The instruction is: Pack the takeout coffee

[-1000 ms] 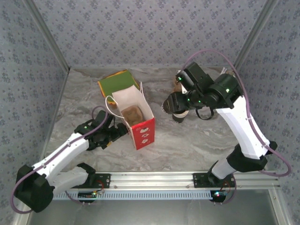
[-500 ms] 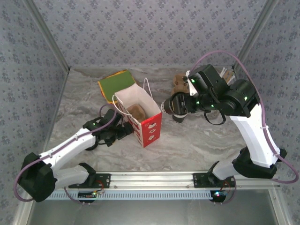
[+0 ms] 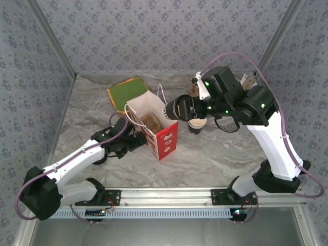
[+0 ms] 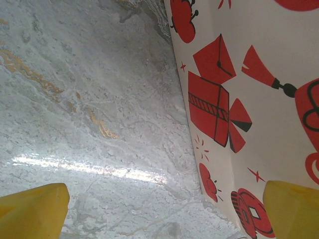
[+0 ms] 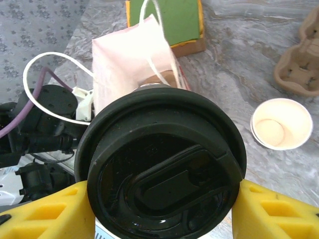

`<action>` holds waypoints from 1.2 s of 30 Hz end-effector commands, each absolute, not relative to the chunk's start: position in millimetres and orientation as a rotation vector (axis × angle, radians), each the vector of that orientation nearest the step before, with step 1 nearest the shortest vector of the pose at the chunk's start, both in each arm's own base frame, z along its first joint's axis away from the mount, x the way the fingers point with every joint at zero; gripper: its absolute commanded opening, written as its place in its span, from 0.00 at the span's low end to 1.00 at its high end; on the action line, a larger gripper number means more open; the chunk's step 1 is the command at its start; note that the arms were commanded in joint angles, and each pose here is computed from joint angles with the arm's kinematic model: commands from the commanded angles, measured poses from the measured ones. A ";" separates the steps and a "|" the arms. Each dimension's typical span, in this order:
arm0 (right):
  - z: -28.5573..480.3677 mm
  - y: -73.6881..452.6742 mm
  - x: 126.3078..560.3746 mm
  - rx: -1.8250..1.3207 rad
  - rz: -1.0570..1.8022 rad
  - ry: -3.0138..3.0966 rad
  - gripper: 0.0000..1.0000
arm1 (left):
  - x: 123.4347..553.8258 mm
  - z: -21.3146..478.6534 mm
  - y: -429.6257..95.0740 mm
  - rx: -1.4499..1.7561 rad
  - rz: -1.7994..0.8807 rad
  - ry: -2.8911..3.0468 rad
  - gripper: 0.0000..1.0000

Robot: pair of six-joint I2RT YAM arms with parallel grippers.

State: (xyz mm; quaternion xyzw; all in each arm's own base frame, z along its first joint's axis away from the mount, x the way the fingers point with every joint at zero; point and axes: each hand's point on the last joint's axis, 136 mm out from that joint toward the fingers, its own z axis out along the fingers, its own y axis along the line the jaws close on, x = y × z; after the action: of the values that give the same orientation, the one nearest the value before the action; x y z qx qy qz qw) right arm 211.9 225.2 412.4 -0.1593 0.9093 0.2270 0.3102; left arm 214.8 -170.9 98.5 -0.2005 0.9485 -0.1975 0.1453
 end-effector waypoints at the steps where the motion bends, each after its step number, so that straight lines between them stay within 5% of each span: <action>1: 413.5 248.6 217.1 -0.456 0.652 2.390 0.62 | 221.4 108.7 -175.8 -0.545 -0.587 2.704 1.00; 36: 289.7 316.3 251.5 -0.736 0.195 2.713 0.62 | 204.3 128.1 -130.3 -0.554 -0.560 2.645 1.00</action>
State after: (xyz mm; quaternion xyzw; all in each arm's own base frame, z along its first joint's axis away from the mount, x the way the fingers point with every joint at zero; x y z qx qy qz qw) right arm 254.5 323.5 293.1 -0.2480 0.9493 0.0900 0.1710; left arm 211.1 -136.5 131.7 -0.2034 0.9365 -0.2084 0.1956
